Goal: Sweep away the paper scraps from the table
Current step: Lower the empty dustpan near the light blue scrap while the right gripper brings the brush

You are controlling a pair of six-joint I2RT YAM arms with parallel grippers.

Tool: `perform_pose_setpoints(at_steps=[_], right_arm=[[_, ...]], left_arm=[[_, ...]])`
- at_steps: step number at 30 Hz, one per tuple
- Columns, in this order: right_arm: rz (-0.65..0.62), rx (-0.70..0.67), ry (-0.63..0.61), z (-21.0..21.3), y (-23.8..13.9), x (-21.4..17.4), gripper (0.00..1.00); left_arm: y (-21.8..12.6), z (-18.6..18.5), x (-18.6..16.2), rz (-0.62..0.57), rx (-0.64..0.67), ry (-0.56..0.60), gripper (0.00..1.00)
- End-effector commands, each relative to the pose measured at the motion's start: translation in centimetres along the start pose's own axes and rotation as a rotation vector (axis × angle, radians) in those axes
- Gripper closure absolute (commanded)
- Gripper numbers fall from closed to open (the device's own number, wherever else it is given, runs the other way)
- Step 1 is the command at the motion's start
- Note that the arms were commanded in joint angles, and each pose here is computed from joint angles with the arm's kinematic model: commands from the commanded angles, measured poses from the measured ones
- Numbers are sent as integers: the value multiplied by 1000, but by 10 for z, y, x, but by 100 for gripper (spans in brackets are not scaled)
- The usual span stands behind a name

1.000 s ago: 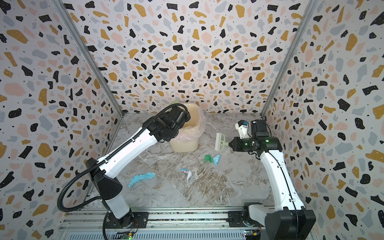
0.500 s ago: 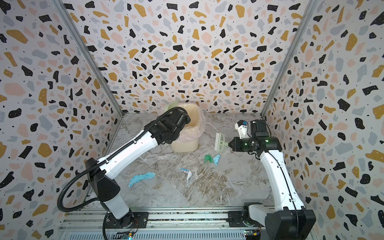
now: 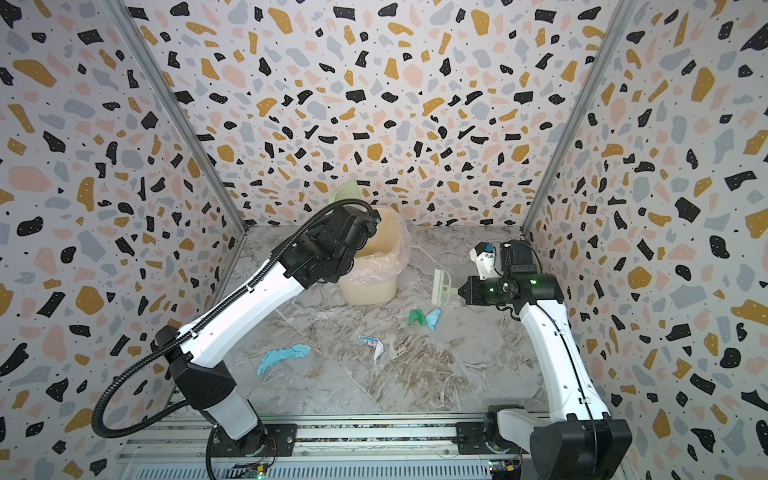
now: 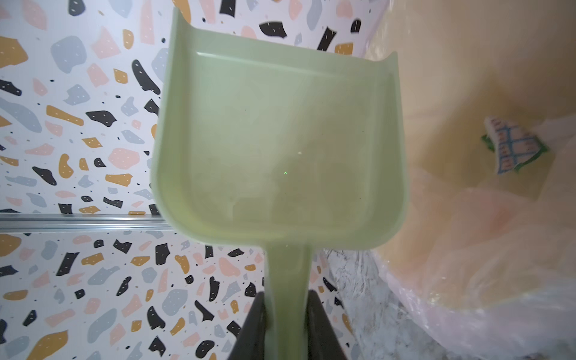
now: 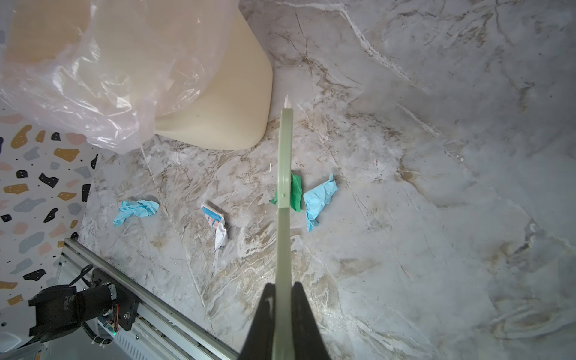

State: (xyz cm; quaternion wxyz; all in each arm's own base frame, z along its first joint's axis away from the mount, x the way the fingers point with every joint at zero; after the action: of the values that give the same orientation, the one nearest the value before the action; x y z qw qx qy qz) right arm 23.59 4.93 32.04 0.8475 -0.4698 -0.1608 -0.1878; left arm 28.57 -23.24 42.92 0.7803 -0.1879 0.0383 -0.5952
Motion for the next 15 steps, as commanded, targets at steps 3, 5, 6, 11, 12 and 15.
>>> perform_pose_setpoints(at_steps=[3,5,6,11,12,15], right_arm=[[12,-133,-92,8,-14,-6,100],[11,-181,-120,12,-15,-7,100],[7,-191,-134,15,-16,-7,100],[15,-281,-223,24,-11,-5,100],[18,-298,-249,26,-10,-5,100],[30,-382,-354,31,1,-6,100]], left_arm=[[-41,-8,1,-165,-158,-259,100],[-51,-22,0,-227,-248,-329,100],[-56,-29,-1,-247,-279,-362,100],[-75,-71,-11,-326,-512,-488,100],[-77,-81,-13,-336,-555,-508,100],[-83,-113,-18,-355,-682,-564,100]])
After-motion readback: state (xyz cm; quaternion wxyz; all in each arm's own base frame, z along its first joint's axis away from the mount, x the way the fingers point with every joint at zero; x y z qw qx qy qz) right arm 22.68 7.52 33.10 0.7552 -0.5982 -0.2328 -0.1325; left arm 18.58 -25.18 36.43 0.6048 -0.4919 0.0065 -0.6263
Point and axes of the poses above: each gripper's point midway between its finger pads, its own y axis out along the fingers, its own z axis along the line the jaws close on, x = y × z, the point moved 10 cm from there along -y, back along the fingers, and after that the axes turned 12 degrees about y, right-handed, at the moved point
